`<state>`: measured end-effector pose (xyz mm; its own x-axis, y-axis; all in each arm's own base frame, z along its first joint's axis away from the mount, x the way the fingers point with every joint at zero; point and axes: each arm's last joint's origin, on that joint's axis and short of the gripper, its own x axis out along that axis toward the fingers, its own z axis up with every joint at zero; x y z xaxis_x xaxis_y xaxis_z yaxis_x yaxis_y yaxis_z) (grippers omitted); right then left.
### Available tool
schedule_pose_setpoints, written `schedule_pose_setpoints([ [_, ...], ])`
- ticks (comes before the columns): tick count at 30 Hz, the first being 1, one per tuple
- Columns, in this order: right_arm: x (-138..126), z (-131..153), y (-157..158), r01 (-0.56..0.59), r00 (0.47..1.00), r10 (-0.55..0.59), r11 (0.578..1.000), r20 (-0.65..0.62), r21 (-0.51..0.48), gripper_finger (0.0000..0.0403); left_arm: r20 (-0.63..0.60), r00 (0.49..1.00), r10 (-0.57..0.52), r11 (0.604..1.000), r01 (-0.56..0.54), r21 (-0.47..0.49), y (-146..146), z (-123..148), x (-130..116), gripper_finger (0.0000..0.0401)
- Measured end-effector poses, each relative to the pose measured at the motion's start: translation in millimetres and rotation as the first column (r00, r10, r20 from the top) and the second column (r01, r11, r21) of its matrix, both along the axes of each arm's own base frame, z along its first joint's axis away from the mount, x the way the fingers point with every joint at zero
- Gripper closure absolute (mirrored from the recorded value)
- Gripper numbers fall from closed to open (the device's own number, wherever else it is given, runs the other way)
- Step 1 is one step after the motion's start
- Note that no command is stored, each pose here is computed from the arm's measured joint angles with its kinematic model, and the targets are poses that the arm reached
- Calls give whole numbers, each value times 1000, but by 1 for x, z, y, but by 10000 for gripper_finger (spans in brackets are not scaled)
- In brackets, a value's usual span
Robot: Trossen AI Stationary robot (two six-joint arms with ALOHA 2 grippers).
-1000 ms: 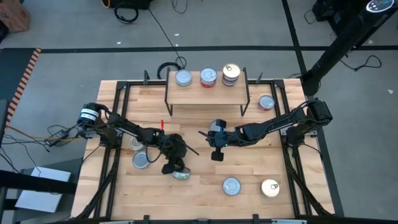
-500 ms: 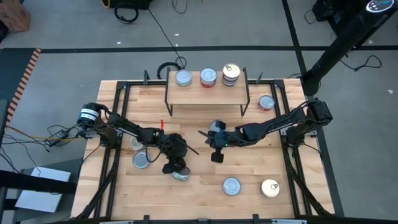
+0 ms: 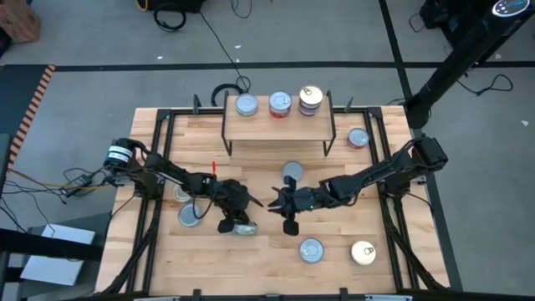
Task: Stack canned seafood by type on shelf
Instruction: Stack the green and white tuna can on top of the green and white tuna can on the shelf
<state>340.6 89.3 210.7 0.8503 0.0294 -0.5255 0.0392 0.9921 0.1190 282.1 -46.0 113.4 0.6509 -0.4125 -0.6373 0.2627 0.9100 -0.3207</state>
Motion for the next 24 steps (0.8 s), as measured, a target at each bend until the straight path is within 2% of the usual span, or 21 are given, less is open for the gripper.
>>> schedule_pose_setpoints([
  [7,0,2,15,45,997,-44,999,65,-12,252,19,999,44,999,-44,-2,1,-3,-3,401],
  [15,18,-20,23,39,999,-39,999,30,-16,164,46,998,53,999,-53,1,1,-1,-1,401],
  [21,43,-31,27,25,1000,-25,1000,16,-16,127,51,997,57,998,-57,5,2,-1,-1,401],
  [24,53,-41,28,13,1000,-13,999,-14,-47,119,54,997,63,998,-64,10,2,-1,-1,401],
])
